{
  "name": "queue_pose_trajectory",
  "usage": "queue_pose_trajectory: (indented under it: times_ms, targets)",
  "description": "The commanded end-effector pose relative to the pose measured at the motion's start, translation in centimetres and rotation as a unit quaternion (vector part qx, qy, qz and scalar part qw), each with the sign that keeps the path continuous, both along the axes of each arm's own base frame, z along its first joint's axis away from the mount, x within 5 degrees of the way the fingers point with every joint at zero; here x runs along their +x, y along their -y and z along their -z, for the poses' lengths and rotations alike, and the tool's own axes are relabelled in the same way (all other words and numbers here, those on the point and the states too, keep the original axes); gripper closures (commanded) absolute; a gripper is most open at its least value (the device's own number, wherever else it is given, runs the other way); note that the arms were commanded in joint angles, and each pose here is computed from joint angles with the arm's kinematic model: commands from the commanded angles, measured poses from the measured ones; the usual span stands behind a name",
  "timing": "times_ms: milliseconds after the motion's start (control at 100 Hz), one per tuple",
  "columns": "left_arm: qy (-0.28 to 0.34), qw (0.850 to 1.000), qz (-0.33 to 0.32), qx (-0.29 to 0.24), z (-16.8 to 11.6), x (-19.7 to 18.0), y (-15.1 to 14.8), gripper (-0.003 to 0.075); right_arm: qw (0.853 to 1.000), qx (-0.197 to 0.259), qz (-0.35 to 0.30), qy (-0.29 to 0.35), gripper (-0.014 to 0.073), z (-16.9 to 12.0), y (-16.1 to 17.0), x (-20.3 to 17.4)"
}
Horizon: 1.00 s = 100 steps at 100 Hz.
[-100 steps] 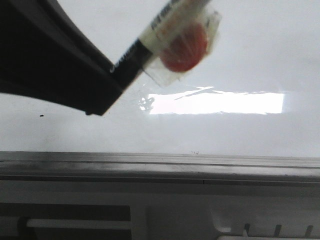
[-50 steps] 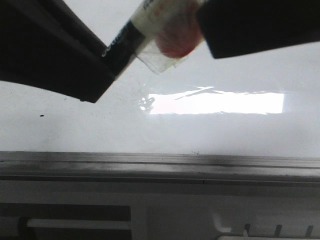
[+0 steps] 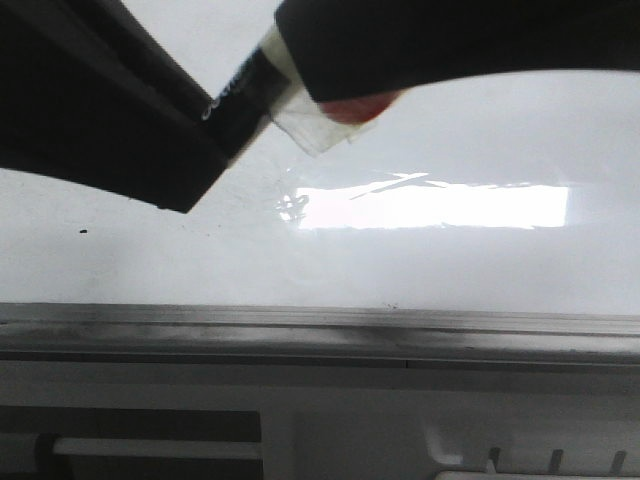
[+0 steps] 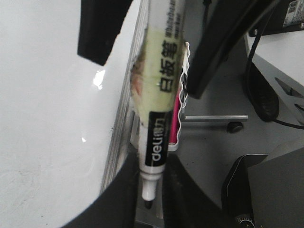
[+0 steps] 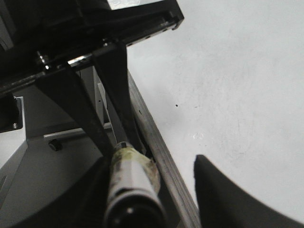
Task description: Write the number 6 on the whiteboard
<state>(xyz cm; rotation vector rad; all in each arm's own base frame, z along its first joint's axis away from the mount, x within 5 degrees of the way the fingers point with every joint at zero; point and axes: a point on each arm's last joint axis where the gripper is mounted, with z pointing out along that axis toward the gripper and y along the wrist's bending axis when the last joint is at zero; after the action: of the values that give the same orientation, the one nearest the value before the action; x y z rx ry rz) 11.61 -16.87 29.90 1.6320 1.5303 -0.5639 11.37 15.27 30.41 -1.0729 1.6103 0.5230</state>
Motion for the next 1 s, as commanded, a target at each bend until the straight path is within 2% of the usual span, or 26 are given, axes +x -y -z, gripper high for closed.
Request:
queue_pose_trajectory:
  times_ms: [0, 130, 330, 400, 470, 480, 490, 570, 640, 820, 990]
  targets:
    - [0.013, 0.999, -0.009, -0.033, -1.5, 0.0, 0.1, 0.0739, 0.999, 0.035, 0.019, 0.03, 0.043, -1.8, 0.0, 0.5]
    - [0.013, 0.999, -0.01, -0.033, -1.5, 0.0, 0.1, 0.0739, 0.999, 0.034, 0.018, 0.029, 0.0669, -1.8, 0.0, 0.4]
    - [0.019, 0.998, -0.03, -0.05, -1.8, 0.4, 0.2, 0.0718, 0.998, 0.041, 0.026, 0.037, 0.0666, -1.9, 0.0, 0.6]
    - [0.022, 0.997, -0.04, -0.058, -2.0, 0.5, 0.2, 0.0635, 0.998, 0.042, 0.027, 0.038, 0.0666, -2.0, 0.0, 0.6]
    - [0.02, 0.997, -0.046, -0.064, -2.1, 0.6, 0.3, 0.0498, 0.998, 0.042, 0.027, 0.037, 0.0666, -1.9, 0.0, 0.6]
    - [0.017, 0.997, -0.047, -0.066, -2.1, 0.6, 0.3, 0.0452, 0.998, 0.042, 0.027, 0.037, 0.0666, -1.9, 0.0, 0.6]
    - [0.016, 0.997, -0.047, -0.067, -2.1, 0.6, 0.3, 0.0452, 0.998, 0.042, 0.027, 0.037, 0.0666, -1.9, 0.0, 0.6]
    - [0.009, 0.995, -0.05, -0.081, -2.4, 0.3, 0.1, 0.0289, 0.998, 0.042, 0.026, 0.037, 0.0666, -1.9, 0.1, 0.6]
    - [0.016, 0.995, -0.048, -0.089, -2.9, 0.0, -0.2, 0.0228, 0.998, 0.043, 0.026, 0.039, 0.0666, -2.0, 0.1, 0.5]
    - [0.028, 0.989, -0.077, -0.127, -4.5, -1.1, -2.2, 0.023, 0.997, 0.05, 0.041, 0.048, 0.0647, -1.2, 1.2, 0.0]
    - [0.035, 0.969, -0.164, -0.183, -4.5, -2.6, -6.0, 0.0335, 0.992, 0.078, 0.069, 0.077, 0.0647, -0.2, 3.5, -1.1]
